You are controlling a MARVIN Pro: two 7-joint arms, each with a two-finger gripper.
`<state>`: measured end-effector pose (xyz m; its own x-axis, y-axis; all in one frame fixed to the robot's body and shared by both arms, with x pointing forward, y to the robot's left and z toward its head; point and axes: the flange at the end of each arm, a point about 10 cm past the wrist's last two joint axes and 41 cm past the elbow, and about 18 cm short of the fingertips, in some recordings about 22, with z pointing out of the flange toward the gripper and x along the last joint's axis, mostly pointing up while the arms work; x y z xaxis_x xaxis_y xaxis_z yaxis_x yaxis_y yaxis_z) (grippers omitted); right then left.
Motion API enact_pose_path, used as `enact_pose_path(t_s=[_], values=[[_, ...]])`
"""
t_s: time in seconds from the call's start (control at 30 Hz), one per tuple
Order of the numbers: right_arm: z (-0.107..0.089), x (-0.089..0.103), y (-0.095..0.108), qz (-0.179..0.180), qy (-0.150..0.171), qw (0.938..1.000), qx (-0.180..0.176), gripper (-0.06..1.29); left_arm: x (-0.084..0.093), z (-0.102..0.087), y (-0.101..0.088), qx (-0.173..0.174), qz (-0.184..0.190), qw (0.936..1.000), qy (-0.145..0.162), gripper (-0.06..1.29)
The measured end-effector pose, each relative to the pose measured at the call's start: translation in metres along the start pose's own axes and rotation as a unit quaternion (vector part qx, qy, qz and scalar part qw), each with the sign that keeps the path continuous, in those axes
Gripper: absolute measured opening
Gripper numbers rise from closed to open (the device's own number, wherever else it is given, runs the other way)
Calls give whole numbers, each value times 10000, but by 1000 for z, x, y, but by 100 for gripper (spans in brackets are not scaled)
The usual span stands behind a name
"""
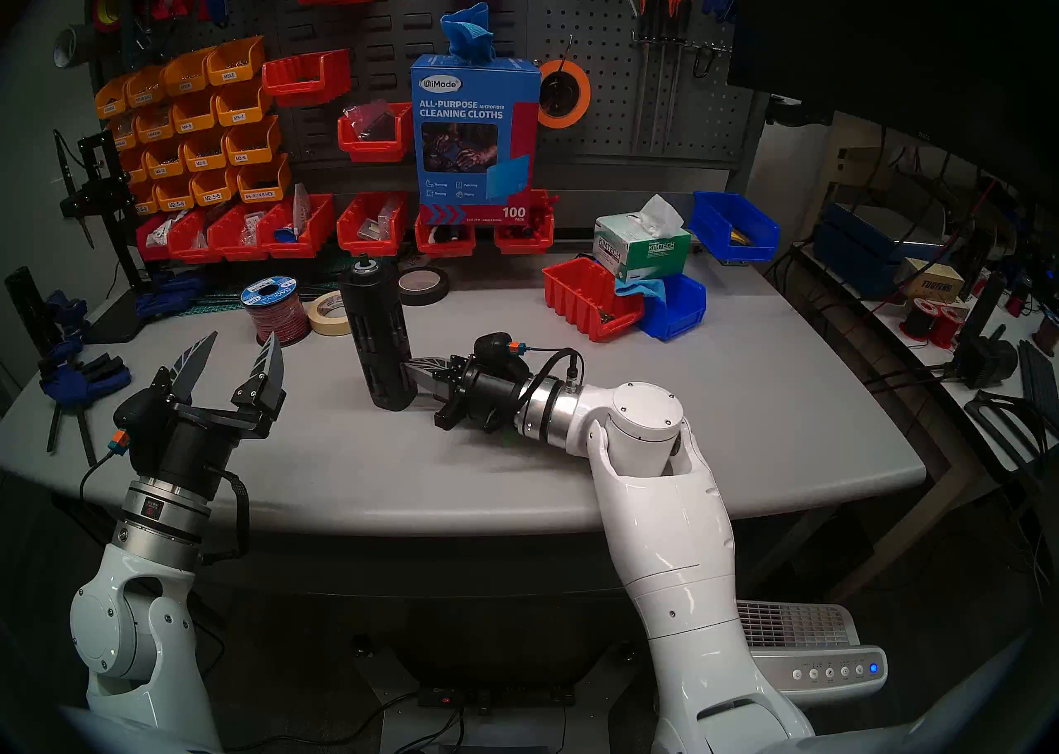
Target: Pick a screwdriver bit and insert it into the screwdriver
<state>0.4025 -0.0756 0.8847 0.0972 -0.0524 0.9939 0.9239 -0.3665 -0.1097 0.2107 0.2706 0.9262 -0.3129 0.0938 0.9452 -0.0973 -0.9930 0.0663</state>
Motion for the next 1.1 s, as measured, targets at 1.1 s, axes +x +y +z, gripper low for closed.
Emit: enact_pose_path(t_s=[1.1], values=[[-39, -3, -31, 14, -16, 9996, -272, -4, 0, 0, 0, 0, 0, 10000, 0, 123]])
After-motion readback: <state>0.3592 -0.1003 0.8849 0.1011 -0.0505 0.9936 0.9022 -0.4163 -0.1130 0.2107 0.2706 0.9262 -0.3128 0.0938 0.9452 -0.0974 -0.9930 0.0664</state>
